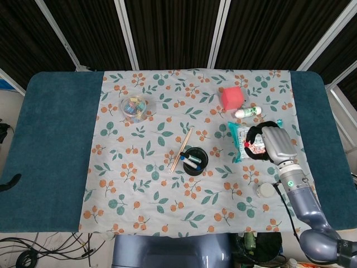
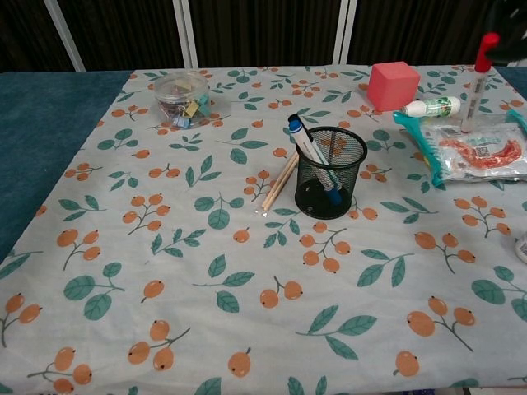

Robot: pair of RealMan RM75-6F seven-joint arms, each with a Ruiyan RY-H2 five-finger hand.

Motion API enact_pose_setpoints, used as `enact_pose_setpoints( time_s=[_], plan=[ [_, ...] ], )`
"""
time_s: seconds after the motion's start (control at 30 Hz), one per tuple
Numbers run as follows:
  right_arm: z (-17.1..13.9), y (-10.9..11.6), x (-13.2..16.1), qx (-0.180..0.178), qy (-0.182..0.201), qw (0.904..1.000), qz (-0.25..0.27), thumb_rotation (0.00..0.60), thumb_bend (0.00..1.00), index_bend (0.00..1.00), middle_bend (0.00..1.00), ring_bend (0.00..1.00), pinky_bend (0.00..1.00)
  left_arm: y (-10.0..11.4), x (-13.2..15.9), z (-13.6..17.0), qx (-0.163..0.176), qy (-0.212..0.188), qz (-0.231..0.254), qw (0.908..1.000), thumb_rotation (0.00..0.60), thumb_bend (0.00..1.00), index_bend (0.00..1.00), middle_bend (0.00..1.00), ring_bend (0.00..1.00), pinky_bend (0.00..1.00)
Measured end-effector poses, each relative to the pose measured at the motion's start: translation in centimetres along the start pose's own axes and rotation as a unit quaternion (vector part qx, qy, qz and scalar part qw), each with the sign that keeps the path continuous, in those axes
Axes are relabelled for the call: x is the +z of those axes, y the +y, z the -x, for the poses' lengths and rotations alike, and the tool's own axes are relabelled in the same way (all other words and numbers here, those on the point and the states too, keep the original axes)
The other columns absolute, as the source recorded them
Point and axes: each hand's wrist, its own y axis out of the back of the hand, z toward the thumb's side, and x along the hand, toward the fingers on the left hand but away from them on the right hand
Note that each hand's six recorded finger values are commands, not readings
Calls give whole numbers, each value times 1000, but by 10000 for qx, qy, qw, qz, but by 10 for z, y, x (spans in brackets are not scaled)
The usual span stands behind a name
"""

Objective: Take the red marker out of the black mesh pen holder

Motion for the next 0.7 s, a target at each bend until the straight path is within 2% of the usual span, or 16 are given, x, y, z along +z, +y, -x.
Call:
enact_pose_setpoints(
  time_s=[0.27, 0.43, 0.7],
  plan=[
    [-9, -29, -14, 724, -123, 9964, -420, 600, 570, 634, 569, 287, 181, 0, 0, 0, 6, 11, 1, 10000, 600, 181, 80, 0, 0, 0],
    [-9, -34, -15, 886, -103, 9929, -789, 600, 570, 634, 570, 288, 181, 0, -1, 0, -10, 12, -9, 10000, 600, 182, 80, 0, 0, 0],
    [-12, -43, -22, 1091, -177, 9798, -1668, 600, 571, 635, 569, 287, 181, 1, -2, 0, 15, 30, 0, 10000, 600, 181, 80, 0, 0, 0]
  ],
)
